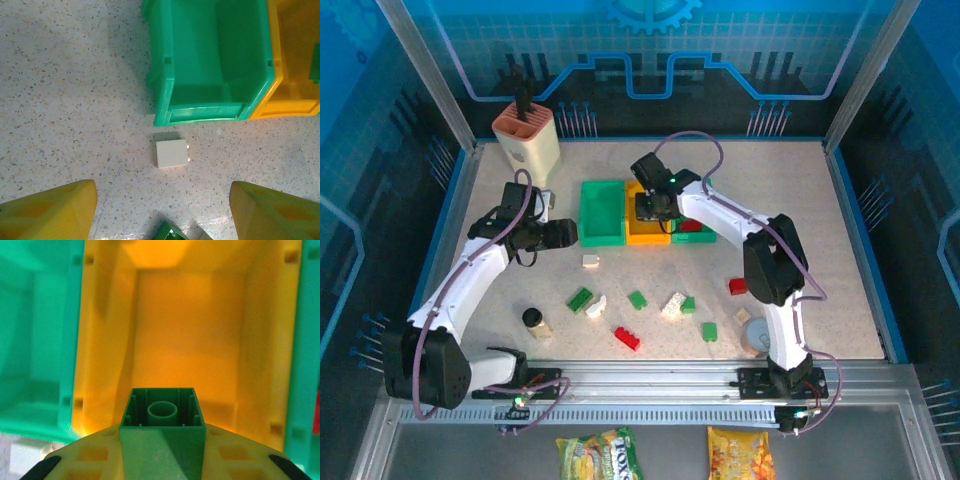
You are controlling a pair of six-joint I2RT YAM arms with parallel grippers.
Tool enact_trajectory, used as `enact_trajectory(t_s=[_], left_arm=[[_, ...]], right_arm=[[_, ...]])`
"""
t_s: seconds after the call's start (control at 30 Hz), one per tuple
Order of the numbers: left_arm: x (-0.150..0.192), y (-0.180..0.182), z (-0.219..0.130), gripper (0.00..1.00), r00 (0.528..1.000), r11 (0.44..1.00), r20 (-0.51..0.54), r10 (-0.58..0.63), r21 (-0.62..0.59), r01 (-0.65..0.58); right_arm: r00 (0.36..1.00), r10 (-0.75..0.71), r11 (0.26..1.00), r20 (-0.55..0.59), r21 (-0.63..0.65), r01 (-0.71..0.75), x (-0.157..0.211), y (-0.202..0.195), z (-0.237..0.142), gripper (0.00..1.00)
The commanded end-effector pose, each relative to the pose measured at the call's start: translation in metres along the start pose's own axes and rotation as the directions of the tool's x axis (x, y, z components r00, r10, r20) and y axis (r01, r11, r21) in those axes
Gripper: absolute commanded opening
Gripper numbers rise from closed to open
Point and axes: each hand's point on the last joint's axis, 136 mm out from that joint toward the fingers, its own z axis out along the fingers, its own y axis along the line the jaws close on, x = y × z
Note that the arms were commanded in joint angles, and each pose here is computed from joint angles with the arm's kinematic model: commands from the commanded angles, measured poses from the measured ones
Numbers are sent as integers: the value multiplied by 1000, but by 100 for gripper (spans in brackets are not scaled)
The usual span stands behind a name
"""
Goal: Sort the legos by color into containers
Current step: Place the lego in the container.
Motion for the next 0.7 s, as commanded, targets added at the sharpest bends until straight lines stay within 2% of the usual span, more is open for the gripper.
enact_trajectory(t_s=[0.0, 0.37, 0.53, 0.67], left_arm=[[3, 1, 3, 71, 1000, 1000, -15, 13, 12, -13], [4, 4, 6, 71, 999, 1000, -30, 16, 3, -16], [6, 6, 8, 71, 999, 1000, -38, 18, -4, -19], [8, 5, 10, 72, 999, 1000, -51, 16, 3, -16]], right_arm=[[999, 0, 1000, 40, -27, 1, -23, 1, 17, 30], [996, -36, 998, 86, -42, 40, -47, 9, 66, 30], [993, -36, 998, 114, -41, 41, -59, 13, 57, 43], [990, -42, 998, 135, -42, 48, -65, 15, 39, 48]])
